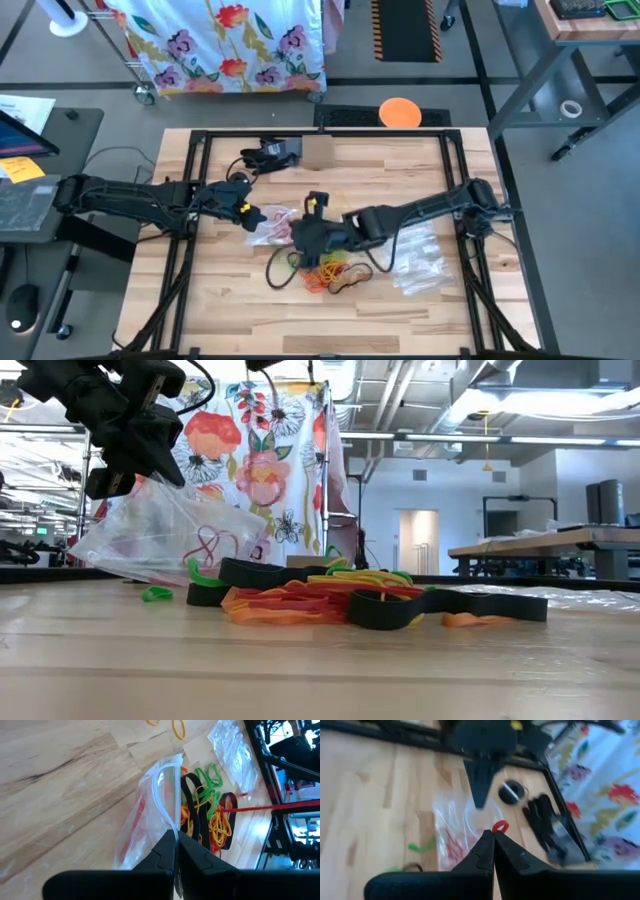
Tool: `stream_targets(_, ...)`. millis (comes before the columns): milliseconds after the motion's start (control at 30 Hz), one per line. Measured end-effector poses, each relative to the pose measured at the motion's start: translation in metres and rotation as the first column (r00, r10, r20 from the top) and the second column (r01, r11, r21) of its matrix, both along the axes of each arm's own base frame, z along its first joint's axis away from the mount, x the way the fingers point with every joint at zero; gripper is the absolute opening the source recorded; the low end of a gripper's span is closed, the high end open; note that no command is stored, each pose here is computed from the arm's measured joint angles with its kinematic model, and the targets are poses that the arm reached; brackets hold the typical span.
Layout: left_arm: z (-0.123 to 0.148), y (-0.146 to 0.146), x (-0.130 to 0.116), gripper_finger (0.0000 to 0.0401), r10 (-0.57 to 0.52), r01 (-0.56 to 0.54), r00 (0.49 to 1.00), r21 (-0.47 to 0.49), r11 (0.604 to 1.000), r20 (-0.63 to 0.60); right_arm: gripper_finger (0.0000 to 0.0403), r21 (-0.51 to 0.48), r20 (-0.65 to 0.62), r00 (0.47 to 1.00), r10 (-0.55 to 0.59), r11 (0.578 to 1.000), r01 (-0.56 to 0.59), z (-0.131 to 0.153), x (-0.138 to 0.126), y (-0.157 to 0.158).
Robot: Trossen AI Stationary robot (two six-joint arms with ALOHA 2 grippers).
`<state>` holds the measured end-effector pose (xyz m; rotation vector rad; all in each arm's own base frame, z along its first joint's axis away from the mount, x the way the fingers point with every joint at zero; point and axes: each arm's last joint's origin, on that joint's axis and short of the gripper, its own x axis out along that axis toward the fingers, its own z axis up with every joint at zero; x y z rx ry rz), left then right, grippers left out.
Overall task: Sort rubber bands
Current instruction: Put the red rubber band into the transparent zip bag
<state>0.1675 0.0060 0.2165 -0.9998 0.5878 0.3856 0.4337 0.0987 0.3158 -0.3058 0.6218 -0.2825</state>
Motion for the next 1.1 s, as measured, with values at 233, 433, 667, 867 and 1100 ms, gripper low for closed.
stream_targets(233, 0.0, 0.0, 0.0, 0.0, 0.01, -0.01, 1.0, -0.022, 1.0, 0.005, 0.0, -0.005, 0.067, 0.997, 0.026, 1.0, -0.026, 0.007, 0.009, -0.016)
stream_targets(433, 0.003, -0.003, 0.003, 0.0, -0.023, 0.024, 0.999, -0.033, 0.999, 0.044, 0.0, 0.004, 0.087, 0.994, 0.06, 0.998, -0.061, 0.009, 0.013, -0.024)
stream_targets(667, 0.015, -0.008, 0.01, 0.0, -0.069, 0.073, 0.98, -0.013, 0.997, 0.187, 0.0, -0.018, 0.11, 0.992, 0.069, 0.998, -0.067, 0.012, 0.015, -0.028)
stream_targets(867, 0.015, -0.01, 0.01, 0.0, -0.085, 0.089, 0.98, -0.014, 0.996, 0.179, 0.0, -0.034, 0.15, 0.985, 0.081, 0.996, -0.076, 0.016, 0.018, -0.029)
stream_targets(1100, 0.015, -0.013, 0.01, 0.0, -0.101, 0.105, 0.978, -0.015, 0.994, 0.182, 0.0, -0.037, 0.165, 0.985, 0.058, 0.998, -0.052, 0.018, 0.02, -0.038)
